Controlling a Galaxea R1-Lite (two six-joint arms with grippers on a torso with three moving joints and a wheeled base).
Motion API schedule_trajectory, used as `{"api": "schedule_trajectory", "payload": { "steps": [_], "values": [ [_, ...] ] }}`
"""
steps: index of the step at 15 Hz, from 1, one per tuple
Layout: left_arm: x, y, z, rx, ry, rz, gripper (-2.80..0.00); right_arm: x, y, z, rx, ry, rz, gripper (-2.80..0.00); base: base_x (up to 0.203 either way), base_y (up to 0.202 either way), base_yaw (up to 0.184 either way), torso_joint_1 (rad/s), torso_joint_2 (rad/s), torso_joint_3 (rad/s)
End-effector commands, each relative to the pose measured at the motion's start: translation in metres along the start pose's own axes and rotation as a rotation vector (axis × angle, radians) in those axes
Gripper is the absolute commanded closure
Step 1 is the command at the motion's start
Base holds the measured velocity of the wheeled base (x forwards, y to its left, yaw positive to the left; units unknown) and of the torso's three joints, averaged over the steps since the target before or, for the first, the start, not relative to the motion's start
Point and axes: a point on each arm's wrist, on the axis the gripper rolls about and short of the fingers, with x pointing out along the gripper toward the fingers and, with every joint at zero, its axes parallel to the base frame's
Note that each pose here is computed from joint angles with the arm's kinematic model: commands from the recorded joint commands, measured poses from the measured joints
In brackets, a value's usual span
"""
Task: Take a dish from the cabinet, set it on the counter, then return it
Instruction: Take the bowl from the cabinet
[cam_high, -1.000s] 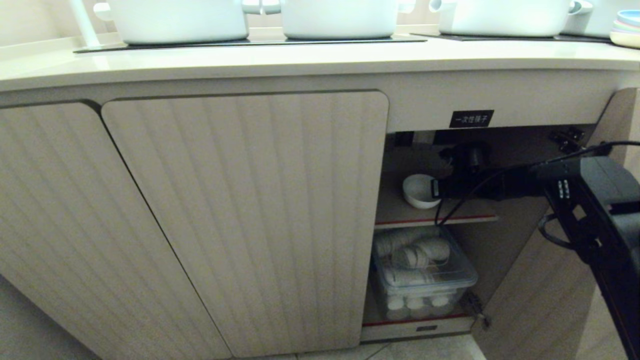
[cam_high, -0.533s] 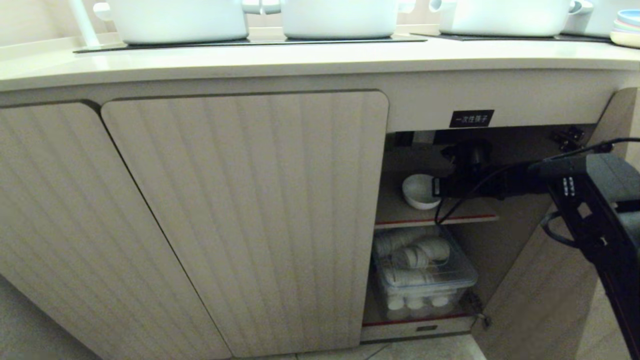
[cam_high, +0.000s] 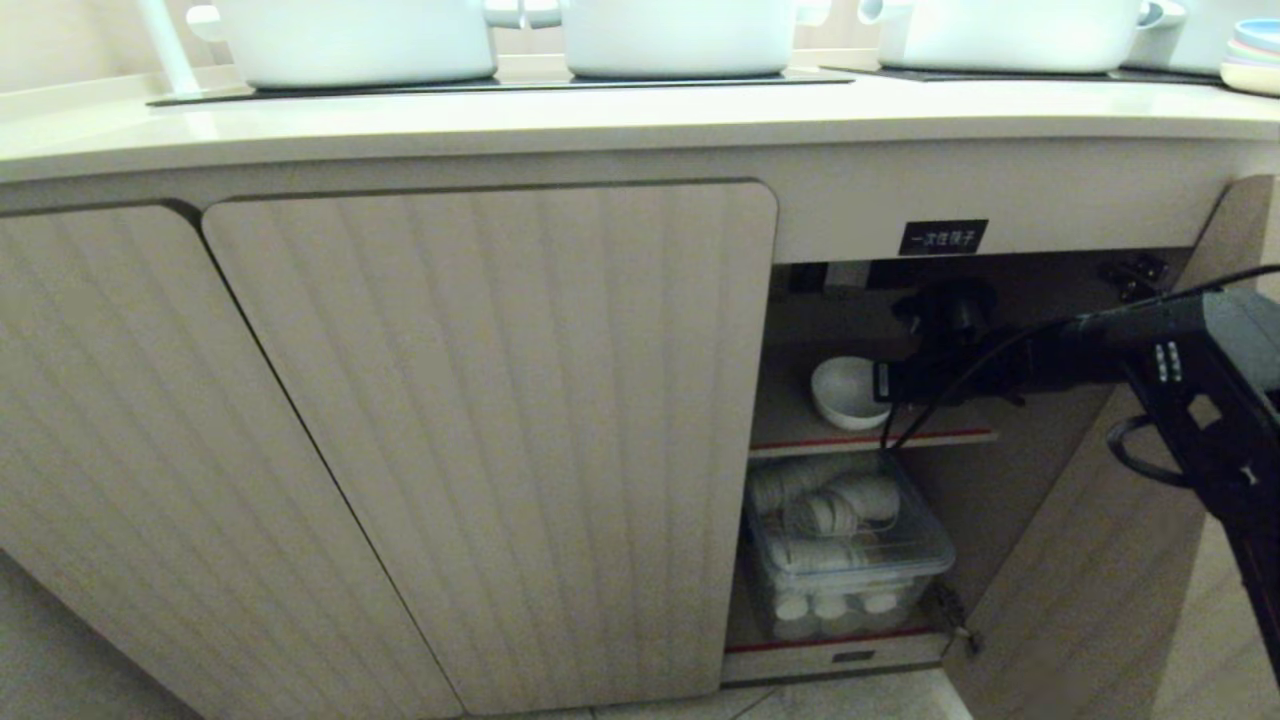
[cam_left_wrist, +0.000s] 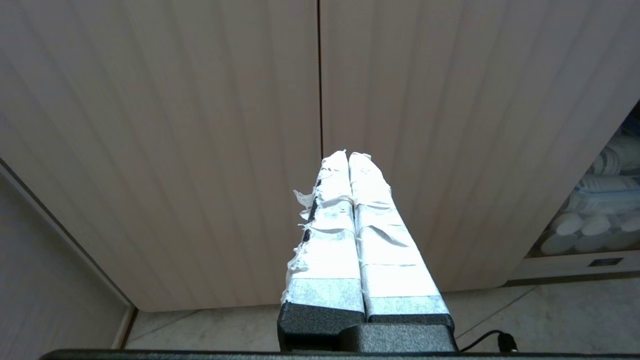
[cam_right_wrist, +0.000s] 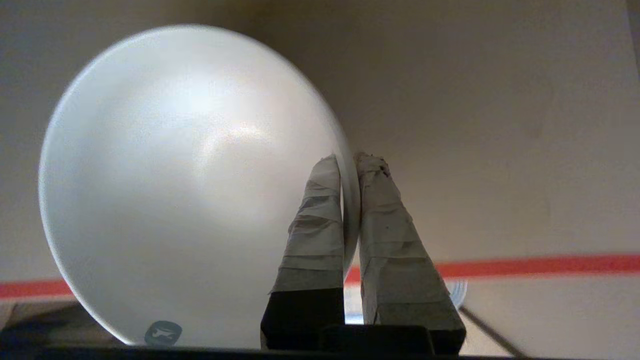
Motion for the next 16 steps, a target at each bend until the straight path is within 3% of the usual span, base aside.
{"api": "schedule_trajectory", "payload": {
  "steps": [1,16],
  "values": [
    [0.0,0.0,0.0,0.0,-0.001,0.0,0.0,-0.01,0.0,0.003,0.011,-0.003,0.0,0.0,0.0,0.0,0.0,0.0,0.0,0.0],
    [0.0,0.0,0.0,0.0,-0.002,0.001,0.0,-0.05,-0.003,-0.021,0.024,-0.016,0.024,0.0,0.0,0.0,0.0,0.0,0.0,0.0]
  ]
}}
